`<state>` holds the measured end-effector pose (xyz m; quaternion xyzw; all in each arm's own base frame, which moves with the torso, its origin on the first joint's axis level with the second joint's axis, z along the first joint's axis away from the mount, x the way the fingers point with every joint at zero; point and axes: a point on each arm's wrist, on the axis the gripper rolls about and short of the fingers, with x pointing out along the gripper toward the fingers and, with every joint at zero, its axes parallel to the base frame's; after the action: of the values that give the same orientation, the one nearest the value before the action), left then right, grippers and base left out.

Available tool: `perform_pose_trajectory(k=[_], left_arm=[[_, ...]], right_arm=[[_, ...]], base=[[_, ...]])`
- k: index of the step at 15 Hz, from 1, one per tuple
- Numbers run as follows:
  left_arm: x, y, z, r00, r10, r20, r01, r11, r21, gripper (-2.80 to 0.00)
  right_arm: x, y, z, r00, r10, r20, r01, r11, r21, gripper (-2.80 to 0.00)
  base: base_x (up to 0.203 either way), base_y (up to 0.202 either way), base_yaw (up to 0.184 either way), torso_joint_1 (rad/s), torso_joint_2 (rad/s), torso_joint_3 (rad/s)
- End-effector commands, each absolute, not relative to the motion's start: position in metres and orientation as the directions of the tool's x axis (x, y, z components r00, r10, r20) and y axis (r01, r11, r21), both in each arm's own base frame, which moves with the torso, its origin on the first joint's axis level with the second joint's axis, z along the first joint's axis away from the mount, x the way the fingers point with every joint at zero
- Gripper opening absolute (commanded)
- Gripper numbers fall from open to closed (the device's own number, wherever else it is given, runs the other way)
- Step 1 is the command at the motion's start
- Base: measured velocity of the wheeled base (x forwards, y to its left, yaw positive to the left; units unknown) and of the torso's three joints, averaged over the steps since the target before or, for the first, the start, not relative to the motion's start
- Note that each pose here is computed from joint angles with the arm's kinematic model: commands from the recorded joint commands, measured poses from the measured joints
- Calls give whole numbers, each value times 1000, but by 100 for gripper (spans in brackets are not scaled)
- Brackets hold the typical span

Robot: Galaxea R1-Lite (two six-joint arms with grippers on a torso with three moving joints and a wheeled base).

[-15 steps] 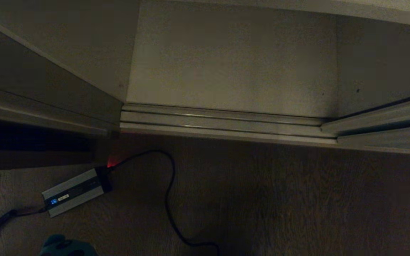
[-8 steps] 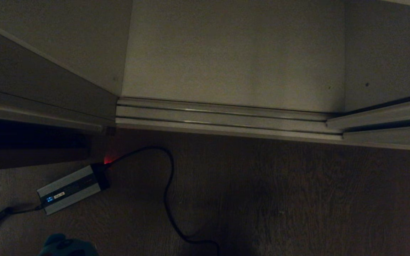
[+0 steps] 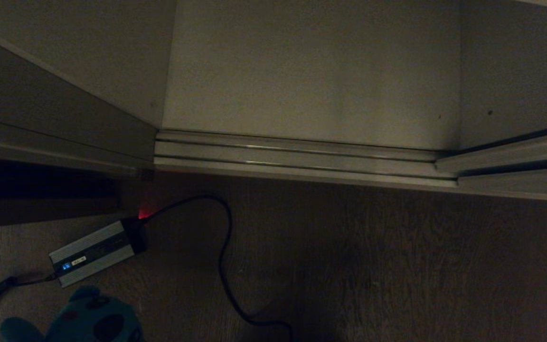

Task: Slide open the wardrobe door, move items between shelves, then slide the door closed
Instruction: Place the blue doll on the lower shelf

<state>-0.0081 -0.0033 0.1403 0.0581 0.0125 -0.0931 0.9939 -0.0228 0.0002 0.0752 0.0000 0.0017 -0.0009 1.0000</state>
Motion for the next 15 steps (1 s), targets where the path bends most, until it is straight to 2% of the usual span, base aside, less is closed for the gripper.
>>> perform_pose_trajectory(k=[1, 5, 8, 12, 15], left_arm=[[44, -6, 168, 951, -220, -215, 232, 972, 31, -280], [121, -13, 199, 896, -336, -292, 330, 941, -69, -280], [166, -26, 222, 863, -424, -276, 416, 905, -90, -280], [198, -53, 249, 823, -518, -232, 513, 854, -88, -280], [221, -67, 263, 836, -508, -206, 503, 860, -81, -280]], right_arm=[[-23, 0, 74, 1000, -1, -6, 1, 1000, 0, -280], [-23, 0, 74, 1000, -2, -6, 2, 1000, 0, -280], [-23, 0, 74, 1000, 0, -6, 0, 1000, 0, -280], [-23, 0, 74, 1000, -2, -6, 2, 1000, 0, -280], [-23, 0, 74, 1000, -2, -6, 2, 1000, 0, -280]], base=[[0, 0, 0, 0, 0, 0], [0, 0, 0, 0, 0, 0], [0, 0, 0, 0, 0, 0], [0, 0, 0, 0, 0, 0], [0, 0, 0, 0, 0, 0]])
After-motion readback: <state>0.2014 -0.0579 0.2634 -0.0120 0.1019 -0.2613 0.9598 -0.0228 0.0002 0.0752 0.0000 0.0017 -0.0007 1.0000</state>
